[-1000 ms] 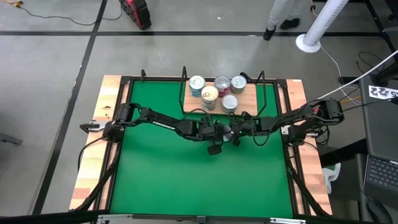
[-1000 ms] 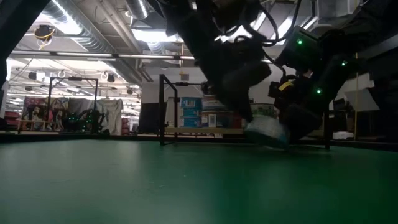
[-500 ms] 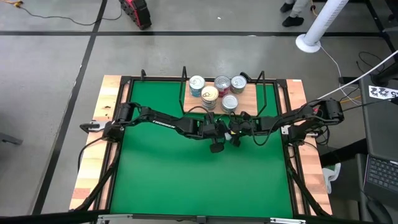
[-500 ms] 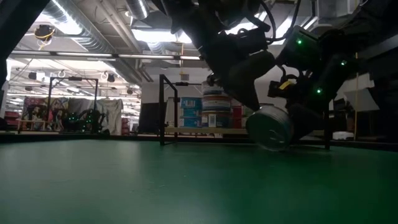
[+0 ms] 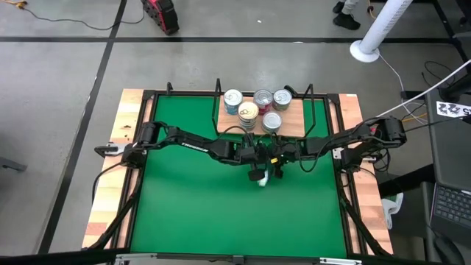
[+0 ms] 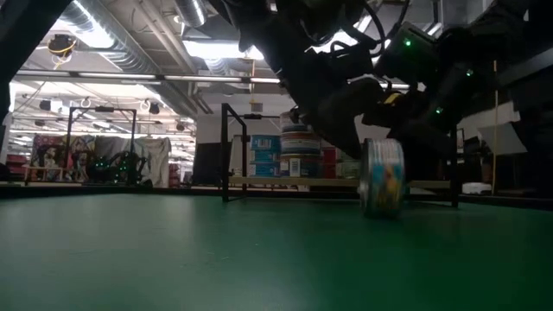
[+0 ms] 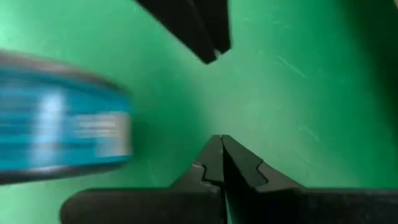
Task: Stack canned seafood by type on shelf
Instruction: Stack the yellow blue tuna can on top of the yellow blue tuna cans on the shelf
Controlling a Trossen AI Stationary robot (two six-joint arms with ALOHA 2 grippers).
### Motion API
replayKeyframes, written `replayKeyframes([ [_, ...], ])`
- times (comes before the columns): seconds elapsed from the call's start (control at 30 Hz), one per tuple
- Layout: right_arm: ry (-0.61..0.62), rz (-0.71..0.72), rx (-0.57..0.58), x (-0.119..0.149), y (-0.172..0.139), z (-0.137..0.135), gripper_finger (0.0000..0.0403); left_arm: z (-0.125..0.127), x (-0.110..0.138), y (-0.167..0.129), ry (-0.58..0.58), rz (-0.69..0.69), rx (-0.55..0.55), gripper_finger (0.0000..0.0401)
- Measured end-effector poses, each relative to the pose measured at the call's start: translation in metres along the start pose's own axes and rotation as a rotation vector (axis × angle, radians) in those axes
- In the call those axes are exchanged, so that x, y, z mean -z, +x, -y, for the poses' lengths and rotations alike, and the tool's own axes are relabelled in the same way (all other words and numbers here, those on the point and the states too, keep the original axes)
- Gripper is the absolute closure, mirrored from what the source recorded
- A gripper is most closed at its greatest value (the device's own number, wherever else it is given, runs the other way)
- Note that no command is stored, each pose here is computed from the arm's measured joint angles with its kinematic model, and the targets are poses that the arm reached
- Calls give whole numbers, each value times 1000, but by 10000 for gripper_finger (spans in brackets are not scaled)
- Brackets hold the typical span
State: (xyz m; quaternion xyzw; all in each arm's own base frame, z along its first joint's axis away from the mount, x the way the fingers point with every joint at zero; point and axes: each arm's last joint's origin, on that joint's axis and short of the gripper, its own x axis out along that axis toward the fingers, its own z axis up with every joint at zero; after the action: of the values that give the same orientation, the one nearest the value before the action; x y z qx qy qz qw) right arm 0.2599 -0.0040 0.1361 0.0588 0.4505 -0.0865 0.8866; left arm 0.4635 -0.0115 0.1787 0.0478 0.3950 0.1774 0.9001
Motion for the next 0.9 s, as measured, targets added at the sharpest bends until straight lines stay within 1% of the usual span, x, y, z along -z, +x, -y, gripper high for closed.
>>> replayKeyframes([
  [0.17, 0, -2, 15, 0, 0, 1, 398, 0, 0, 0, 1, -1, 0, 398],
  [0.27, -4, -25, 20, 2, 0, 1, 398, -2, -1, -6, -3, -10, 0, 398],
  [0.33, -6, -43, 23, 4, 0, 1, 398, -6, -4, -17, -30, -24, 3, 398],
  [0.4, -9, -56, 25, 5, -2, 2, 398, -9, -10, -34, -87, -17, 23, 398],
  [0.43, -14, -64, 22, 6, -3, 2, 398, -9, -13, -43, -120, -16, 45, 398],
  [0.5, -31, -65, 3, 6, -6, 2, 398, -6, -18, -60, -170, -18, 130, 398],
  [0.6, -40, -79, -60, 0, -18, -1, 398, 6, -17, -78, -149, -59, 290, 398],
  [0.67, -62, -114, -114, -2, -31, -7, 398, 13, -16, -87, -131, -74, 348, 398],
  [0.77, -142, -115, -210, -4, -52, -25, 398, 21, -15, -99, -119, -83, 370, 398],
  [0.9, -230, -61, -363, -6, -79, -51, 398, 28, -8, -102, -70, -122, 373, 398],
])
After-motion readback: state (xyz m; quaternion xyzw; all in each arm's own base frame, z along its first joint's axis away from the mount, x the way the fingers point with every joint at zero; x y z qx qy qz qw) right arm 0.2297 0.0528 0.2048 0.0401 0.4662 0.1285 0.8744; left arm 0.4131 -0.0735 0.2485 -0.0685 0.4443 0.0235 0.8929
